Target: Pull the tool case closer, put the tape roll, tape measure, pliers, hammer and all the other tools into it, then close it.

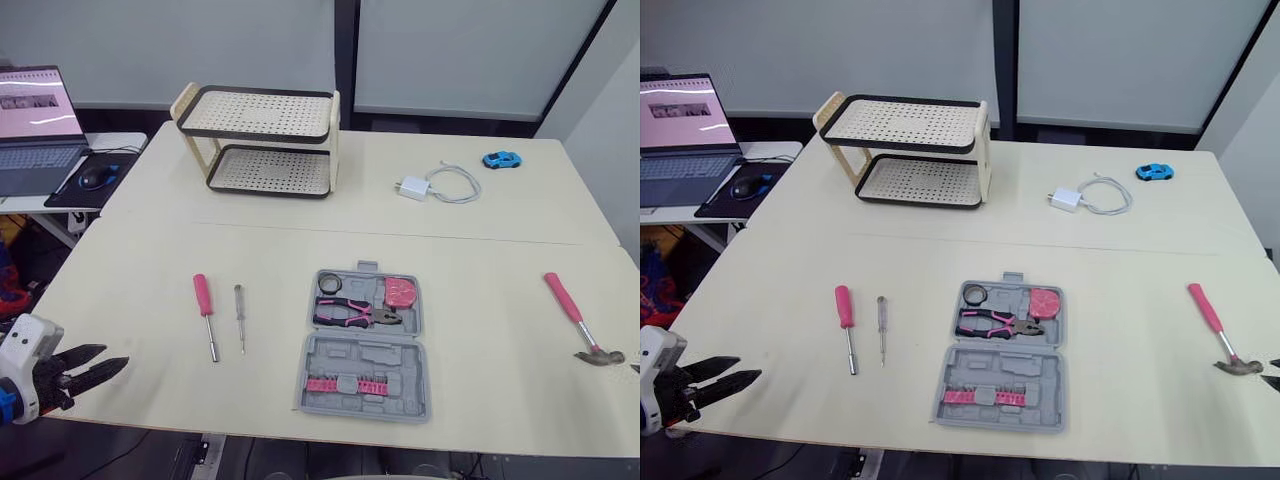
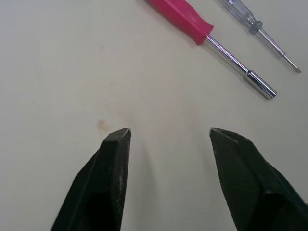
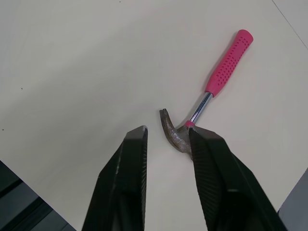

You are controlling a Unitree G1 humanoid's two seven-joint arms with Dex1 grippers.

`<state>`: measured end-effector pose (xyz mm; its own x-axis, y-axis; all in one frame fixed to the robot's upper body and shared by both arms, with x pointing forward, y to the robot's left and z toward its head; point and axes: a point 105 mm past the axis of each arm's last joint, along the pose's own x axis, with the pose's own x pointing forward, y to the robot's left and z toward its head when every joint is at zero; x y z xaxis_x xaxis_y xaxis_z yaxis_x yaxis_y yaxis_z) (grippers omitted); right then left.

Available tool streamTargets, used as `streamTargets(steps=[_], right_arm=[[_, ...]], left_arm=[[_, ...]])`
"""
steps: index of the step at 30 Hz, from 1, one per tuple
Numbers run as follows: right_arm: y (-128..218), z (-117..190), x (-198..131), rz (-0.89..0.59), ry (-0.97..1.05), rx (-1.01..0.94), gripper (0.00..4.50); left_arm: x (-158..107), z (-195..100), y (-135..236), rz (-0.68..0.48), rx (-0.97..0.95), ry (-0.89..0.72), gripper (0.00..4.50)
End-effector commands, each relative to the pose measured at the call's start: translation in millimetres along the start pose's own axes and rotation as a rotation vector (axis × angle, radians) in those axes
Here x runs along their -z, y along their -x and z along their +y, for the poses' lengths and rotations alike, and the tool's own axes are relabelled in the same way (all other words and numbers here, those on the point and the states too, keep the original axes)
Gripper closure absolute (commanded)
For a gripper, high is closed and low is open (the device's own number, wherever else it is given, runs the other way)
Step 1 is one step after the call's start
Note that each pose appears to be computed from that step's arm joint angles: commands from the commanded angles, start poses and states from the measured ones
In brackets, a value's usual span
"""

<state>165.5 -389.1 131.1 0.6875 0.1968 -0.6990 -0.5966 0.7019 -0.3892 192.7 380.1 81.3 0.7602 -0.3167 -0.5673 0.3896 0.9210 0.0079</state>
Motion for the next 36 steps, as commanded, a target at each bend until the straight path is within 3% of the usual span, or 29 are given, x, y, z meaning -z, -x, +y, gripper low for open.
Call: streamTargets(steps=[1,3,6,9,17,23,27,36], right_arm=[[8.0,-9.3,-1.0,0.002,-0.006,0.028,2.09],[8.6,-10.9,1.5,0.009,-0.012,0.032,1.66],[8.8,-11.9,3.0,0.013,-0.018,0.033,1.01],[8.2,-12.8,1.8,0.008,-0.016,0.038,0.06],[5.7,-12.5,-1.3,-0.009,-0.010,0.051,0.02],[-4.2,-10.1,-31.0,-0.092,0.048,0.028,0.02],[-20.9,7.1,-89.5,-0.236,0.164,-0.071,0.02],[-39.8,57.8,-175.4,-0.437,0.282,-0.352,0.02]], left_arm=[[-8.8,-2.6,5.2,-0.036,-0.003,-0.012,0.44],[-8.6,-5.7,4.3,-0.034,0.008,-0.016,0.00],[-9.6,-8.6,3.0,-0.039,0.014,-0.013,0.00],[-8.9,-10.5,1.8,-0.041,0.015,-0.011,0.00],[-6.4,-12.1,-0.1,-0.045,0.006,0.002,0.00],[-5.1,-14.7,-0.6,-0.047,0.003,0.010,0.00],[-4.7,-16.2,-0.6,-0.059,-0.012,0.027,0.00],[-5.0,-34.4,-4.0,-0.105,-0.028,0.084,0.00]])
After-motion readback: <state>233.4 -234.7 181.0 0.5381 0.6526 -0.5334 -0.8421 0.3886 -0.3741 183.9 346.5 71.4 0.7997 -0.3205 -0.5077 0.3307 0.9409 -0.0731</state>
